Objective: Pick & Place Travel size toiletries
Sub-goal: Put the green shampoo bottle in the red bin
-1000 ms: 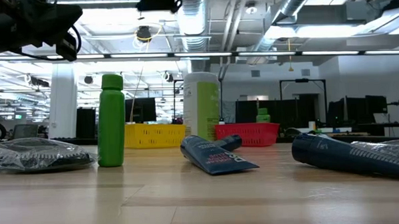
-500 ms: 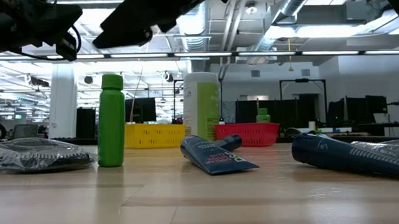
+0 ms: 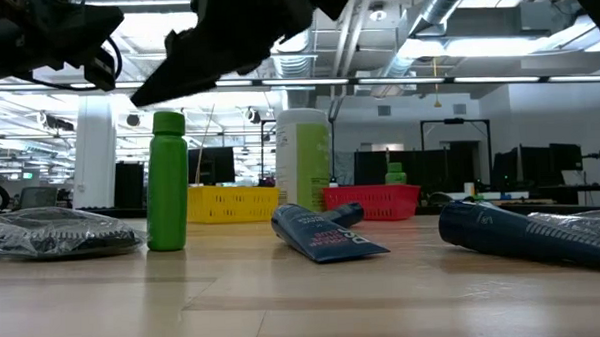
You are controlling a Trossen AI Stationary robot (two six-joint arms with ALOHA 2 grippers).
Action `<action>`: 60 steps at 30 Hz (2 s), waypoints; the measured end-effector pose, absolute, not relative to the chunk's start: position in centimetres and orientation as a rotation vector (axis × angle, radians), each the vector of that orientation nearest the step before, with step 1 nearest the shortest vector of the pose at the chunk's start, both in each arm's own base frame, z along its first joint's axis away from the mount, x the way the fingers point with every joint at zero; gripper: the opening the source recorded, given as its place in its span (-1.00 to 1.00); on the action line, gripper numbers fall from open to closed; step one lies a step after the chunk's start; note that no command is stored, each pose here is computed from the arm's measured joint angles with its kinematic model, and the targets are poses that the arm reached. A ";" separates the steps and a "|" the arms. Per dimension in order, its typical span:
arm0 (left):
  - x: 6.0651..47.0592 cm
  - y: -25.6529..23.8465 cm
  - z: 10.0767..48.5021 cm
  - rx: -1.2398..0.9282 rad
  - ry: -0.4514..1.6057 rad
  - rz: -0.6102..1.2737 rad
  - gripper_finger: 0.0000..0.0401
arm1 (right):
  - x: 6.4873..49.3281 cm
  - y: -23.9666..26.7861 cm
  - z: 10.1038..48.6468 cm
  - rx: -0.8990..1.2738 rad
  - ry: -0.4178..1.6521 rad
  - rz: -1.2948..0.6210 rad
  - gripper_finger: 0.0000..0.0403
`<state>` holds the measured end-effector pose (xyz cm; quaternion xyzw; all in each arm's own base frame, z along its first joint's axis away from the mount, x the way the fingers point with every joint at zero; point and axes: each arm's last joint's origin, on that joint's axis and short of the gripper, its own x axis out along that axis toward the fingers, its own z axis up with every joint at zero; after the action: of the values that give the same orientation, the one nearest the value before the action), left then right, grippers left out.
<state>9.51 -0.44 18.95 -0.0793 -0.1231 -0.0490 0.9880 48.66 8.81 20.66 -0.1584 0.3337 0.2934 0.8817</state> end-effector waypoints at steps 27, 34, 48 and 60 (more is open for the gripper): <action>9.5 -0.4 19.0 -0.159 -0.256 -0.099 -0.94 | 49.1 7.2 18.2 -0.309 0.766 0.594 0.26; 9.5 -0.4 19.1 -0.159 -0.258 -0.099 -0.94 | 49.1 6.6 18.3 -0.299 0.762 0.591 -0.04; 9.5 -0.4 19.1 -0.159 -0.262 -0.099 -0.94 | 49.1 6.7 18.4 -0.286 0.753 0.613 -0.57; 9.5 -0.4 19.1 -0.159 -0.263 -0.099 -0.94 | 46.0 -0.6 27.5 -0.200 0.760 0.439 -0.55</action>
<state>9.52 -0.44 19.11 -0.0793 -0.1309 -0.0493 0.9870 45.98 -0.58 27.47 -0.0964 0.3675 0.2121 0.9004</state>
